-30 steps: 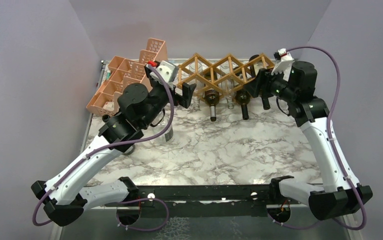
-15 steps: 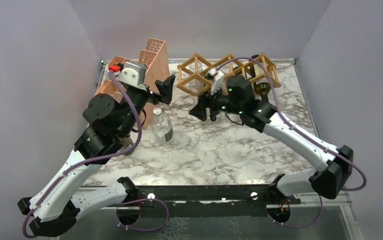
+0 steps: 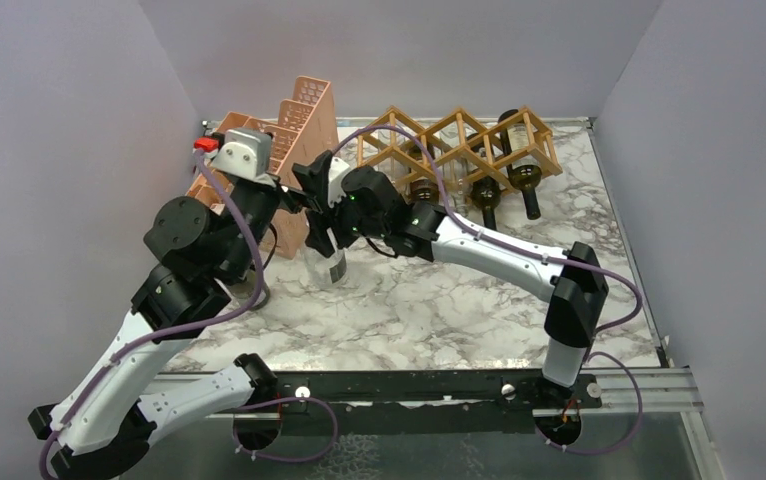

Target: Put the wine bottle on the wine rack

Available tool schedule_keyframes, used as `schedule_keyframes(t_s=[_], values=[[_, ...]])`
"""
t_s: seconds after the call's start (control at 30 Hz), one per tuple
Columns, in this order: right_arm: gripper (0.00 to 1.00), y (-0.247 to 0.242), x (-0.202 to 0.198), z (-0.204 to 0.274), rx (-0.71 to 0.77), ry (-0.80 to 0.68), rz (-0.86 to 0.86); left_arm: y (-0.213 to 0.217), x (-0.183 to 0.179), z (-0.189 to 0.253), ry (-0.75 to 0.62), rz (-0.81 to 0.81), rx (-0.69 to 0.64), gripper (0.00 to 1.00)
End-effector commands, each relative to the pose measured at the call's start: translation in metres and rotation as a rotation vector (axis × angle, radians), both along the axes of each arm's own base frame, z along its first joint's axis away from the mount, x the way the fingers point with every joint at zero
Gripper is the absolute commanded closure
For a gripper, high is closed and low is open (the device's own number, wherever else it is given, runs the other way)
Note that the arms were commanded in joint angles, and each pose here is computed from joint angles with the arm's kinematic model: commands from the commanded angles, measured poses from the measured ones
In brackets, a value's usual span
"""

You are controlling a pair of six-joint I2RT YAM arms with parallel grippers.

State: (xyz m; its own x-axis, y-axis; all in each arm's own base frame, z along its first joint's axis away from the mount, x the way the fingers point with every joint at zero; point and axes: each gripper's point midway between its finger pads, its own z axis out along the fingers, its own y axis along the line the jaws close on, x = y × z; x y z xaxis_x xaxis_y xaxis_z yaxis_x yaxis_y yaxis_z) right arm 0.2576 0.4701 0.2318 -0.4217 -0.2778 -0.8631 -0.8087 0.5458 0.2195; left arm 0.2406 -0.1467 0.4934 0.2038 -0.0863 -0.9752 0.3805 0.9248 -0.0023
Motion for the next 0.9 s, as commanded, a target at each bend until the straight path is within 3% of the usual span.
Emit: schedule_keyframes(t_s=[0.0, 0.33, 0.53, 0.87], values=[[0.33, 0.018, 0.018, 0.013, 0.026, -0.078, -0.010, 0.027, -0.015, 0.026, -0.052, 0.051, -0.049, 0.01], [0.52, 0.029, 0.022, -0.005, -0.016, -0.090, 0.028, 0.038, -0.020, 0.027, -0.060, 0.072, -0.070, 0.01], [0.85, 0.020, 0.020, -0.017, -0.060, -0.113, 0.047, 0.034, -0.017, 0.011, -0.020, 0.066, -0.055, 0.01], [0.99, -0.027, 0.000, -0.054, -0.066, -0.137, 0.011, 0.024, -0.014, -0.001, 0.020, 0.039, -0.077, 0.01]])
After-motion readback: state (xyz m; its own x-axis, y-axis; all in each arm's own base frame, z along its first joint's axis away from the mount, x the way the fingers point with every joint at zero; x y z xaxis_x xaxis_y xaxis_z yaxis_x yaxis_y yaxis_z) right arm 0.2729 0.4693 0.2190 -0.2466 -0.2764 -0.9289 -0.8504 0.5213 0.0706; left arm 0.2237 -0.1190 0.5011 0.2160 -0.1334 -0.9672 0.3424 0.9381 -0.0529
